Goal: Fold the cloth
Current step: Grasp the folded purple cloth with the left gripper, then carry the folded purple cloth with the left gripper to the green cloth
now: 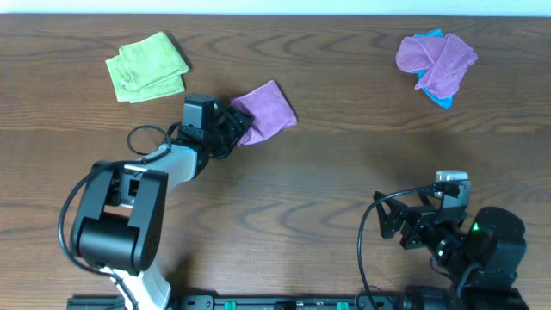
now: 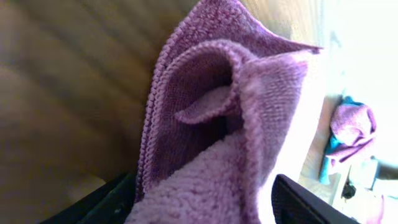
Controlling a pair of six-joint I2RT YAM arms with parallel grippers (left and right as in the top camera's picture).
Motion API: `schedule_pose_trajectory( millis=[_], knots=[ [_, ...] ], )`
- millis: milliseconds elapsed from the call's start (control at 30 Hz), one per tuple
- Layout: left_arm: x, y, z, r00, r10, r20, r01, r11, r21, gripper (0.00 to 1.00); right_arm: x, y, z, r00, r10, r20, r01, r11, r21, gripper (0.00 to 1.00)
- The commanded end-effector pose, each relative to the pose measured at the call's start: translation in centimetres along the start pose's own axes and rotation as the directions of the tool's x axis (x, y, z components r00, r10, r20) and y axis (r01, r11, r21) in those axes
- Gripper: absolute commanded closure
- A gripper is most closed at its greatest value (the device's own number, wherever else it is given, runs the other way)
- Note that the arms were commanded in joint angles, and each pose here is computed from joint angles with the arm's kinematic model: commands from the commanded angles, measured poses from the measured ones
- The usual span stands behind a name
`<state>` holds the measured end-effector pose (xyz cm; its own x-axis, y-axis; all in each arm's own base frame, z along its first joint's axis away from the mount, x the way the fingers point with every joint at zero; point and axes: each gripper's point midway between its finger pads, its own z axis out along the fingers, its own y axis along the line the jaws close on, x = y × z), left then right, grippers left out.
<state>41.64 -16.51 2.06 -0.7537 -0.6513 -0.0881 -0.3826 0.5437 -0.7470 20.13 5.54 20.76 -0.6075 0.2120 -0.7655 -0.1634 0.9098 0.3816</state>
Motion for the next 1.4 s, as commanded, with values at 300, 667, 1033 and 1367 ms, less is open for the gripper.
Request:
schedule_pose_trajectory(
  millis=[300,667,1033,1367],
  knots=[
    [1.0,2.8,2.6,0.999,0.034,-0.013,-0.034,0.999,-0.032,0.73,0.2,-0.2,0.0,1.000,0.016,-0.001,-0.016,1.000,0.005,0.01],
    [-0.7,-1.1,2.6,0.993,0.116,0.030,-0.119,0.986,0.115,0.94,0.2,-0.2,0.0,1.000,0.016,-0.001,-0.016,1.000,0.005,0.01],
    [-5.4,-10.9,0.8,0.980,0.191,0.047,-0.197,0.939,0.282,0.94,0.2,-0.2,0.0,1.000,0.016,-0.001,-0.016,1.000,0.005,0.01],
    [-7.3,-13.7,-0.2,0.964,0.259,0.068,-0.267,0.932,0.245,0.94,0.2,-0.2,0.0,1.000,0.015,-0.001,-0.015,1.000,0.005,0.01]
  ],
)
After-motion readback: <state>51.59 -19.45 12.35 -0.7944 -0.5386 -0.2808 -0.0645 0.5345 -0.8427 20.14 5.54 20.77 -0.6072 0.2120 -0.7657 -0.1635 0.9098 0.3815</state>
